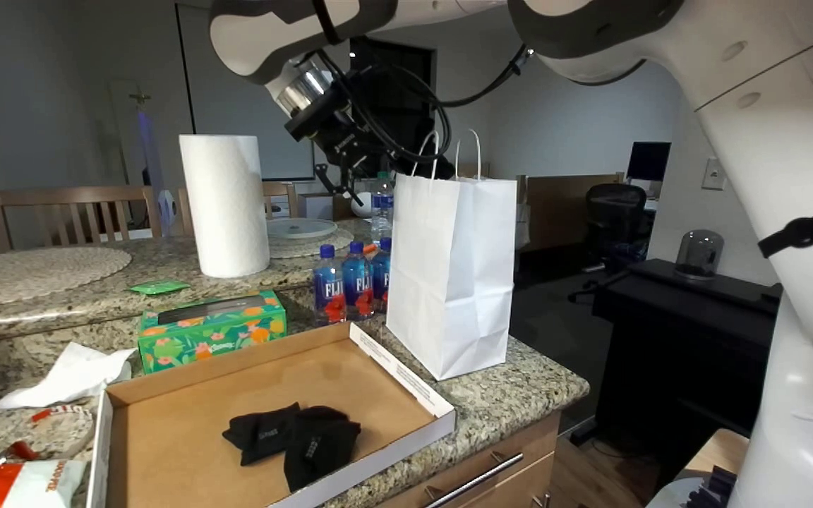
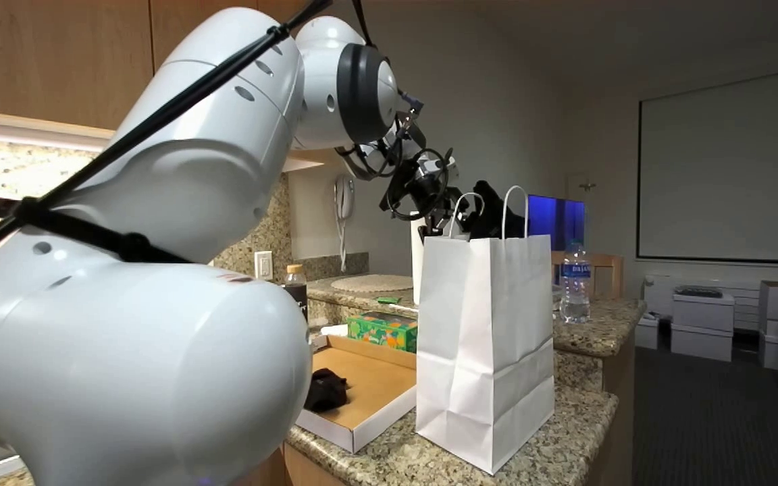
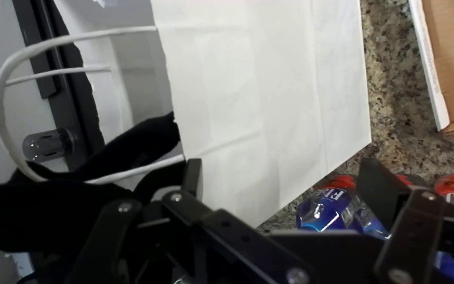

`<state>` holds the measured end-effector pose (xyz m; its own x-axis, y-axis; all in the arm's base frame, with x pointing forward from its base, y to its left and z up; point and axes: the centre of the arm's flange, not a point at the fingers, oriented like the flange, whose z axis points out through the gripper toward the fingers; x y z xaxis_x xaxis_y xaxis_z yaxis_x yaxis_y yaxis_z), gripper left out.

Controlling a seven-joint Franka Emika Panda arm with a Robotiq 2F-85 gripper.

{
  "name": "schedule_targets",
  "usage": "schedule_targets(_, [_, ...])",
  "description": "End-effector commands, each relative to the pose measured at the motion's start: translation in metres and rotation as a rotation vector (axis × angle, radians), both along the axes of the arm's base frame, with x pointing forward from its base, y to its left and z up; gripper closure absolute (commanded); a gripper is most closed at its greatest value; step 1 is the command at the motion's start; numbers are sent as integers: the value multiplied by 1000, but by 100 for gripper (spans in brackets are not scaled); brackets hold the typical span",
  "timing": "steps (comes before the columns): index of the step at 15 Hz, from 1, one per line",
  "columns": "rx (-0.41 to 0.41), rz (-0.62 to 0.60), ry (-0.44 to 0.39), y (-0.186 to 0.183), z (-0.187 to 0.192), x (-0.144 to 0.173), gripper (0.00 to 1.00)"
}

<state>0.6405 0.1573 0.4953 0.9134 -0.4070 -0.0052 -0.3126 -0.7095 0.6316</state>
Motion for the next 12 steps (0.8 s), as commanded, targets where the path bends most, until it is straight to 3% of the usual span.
schedule_targets(1, [58, -34, -53, -4, 11, 14, 0])
schedule_targets(8, [117, -154, -105, -26, 13, 18, 0])
schedule_targets(12, [197, -256, -245, -32, 21, 15, 0])
